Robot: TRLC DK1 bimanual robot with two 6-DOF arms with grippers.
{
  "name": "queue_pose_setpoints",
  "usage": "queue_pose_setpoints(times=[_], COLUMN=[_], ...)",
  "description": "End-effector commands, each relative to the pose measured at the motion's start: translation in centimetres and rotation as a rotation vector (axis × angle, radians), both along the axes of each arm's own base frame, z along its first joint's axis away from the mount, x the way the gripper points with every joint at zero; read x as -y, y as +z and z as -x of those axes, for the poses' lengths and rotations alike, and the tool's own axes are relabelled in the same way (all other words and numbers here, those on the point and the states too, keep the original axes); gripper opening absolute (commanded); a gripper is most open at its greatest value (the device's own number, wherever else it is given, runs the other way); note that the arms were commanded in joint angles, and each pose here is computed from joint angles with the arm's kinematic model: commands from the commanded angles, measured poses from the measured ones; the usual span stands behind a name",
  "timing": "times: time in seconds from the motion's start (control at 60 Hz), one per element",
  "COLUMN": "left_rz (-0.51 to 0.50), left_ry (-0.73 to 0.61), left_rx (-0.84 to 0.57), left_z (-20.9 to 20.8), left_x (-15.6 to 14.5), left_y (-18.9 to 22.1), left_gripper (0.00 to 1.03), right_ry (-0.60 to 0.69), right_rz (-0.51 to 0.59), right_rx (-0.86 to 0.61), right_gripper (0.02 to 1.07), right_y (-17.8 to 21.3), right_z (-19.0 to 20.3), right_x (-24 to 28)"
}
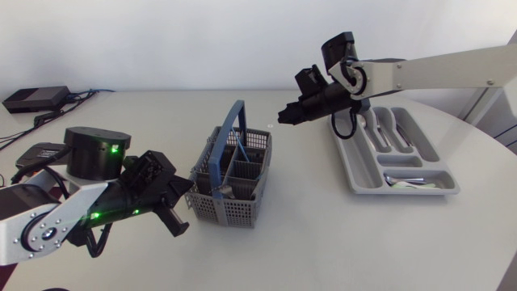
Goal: Unload the cutlery basket into the drawer organizer.
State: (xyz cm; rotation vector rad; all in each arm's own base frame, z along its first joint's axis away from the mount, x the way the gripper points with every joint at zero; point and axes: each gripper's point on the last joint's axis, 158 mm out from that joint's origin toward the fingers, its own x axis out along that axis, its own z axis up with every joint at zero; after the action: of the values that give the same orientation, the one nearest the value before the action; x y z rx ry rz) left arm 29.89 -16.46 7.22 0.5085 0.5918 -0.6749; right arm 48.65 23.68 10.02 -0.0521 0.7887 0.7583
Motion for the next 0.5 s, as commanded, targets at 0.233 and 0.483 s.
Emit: queue_pose_setpoints(times=[0.233,0.483], left_rz=[-0.004,-0.009], left_ry=[-0.089,-0.089], left_rx=[-0.117,-0.147], left_z=[3.2,3.5], left_x=[0.8,0.2], left_y=[-2.3,-2.9], left_gripper=[0.04,0.04], right_ry=[0.002,0.115], right_rz=[-0.011,-0.034], right_rx=[-0.074,-0.128], right_gripper=[0.08,0.08], right_y=[-4.5,-5.3], right_z=[-2.9,-0.3], right_x=[-2.0,-4.8])
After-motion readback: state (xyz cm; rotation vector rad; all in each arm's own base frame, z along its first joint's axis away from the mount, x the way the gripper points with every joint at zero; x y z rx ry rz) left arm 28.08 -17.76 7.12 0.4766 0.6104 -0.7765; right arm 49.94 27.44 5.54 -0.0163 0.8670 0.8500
